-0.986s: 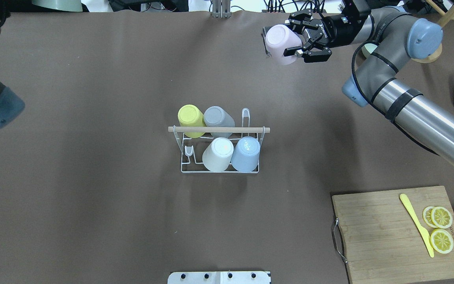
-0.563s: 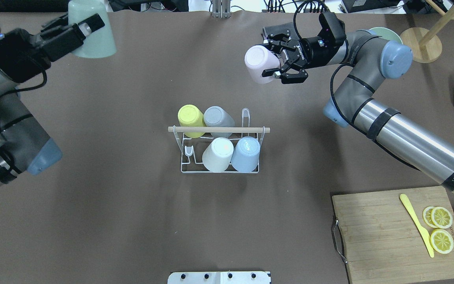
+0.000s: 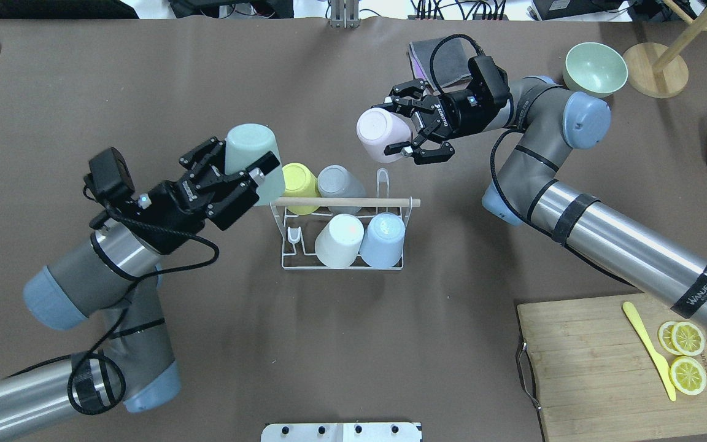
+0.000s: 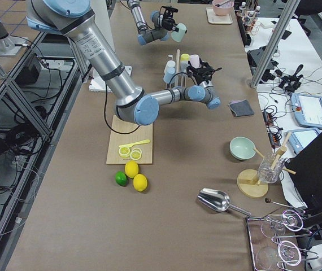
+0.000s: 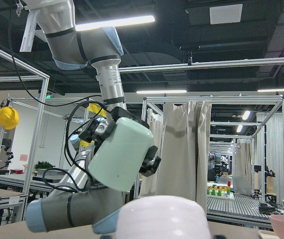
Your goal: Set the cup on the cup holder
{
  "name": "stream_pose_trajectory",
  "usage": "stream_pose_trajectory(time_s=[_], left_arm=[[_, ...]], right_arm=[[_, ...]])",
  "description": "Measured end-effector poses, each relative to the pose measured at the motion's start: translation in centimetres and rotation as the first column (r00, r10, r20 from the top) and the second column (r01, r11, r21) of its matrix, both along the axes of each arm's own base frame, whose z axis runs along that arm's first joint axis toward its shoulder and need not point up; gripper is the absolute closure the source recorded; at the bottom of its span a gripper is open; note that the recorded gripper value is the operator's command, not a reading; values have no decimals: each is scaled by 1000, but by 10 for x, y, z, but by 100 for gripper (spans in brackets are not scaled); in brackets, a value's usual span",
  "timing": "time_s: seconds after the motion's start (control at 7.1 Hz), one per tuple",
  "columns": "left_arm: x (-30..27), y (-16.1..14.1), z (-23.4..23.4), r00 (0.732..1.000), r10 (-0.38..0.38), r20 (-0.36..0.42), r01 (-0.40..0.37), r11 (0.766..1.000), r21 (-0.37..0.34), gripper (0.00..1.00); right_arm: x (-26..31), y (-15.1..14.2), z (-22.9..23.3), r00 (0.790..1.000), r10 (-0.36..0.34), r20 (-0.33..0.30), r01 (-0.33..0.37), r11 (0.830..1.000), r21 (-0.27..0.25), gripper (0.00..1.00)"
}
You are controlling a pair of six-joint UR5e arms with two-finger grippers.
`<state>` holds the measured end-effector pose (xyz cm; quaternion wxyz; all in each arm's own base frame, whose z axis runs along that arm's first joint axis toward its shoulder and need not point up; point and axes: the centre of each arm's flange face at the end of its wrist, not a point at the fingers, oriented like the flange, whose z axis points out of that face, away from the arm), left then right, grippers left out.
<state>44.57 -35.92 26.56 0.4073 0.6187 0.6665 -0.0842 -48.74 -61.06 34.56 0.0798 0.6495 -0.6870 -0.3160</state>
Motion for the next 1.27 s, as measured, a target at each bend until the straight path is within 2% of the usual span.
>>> stream_pose_trajectory(time_s=[0.42, 1.13, 1.27], left_arm=[[45, 16, 8, 999, -9, 42, 11, 999, -44, 100], [55, 18, 26, 998, -18, 61, 22, 998, -65, 100], [55, 18, 27, 998, -19, 60, 22, 998, -65, 72]], right_arm=[[2, 6, -12, 999, -11, 41, 11, 1000, -16, 73], [-26, 40, 10, 996, -63, 63, 68, 994, -80, 72], [-27, 42, 13, 996, -65, 63, 71, 994, -82, 62]])
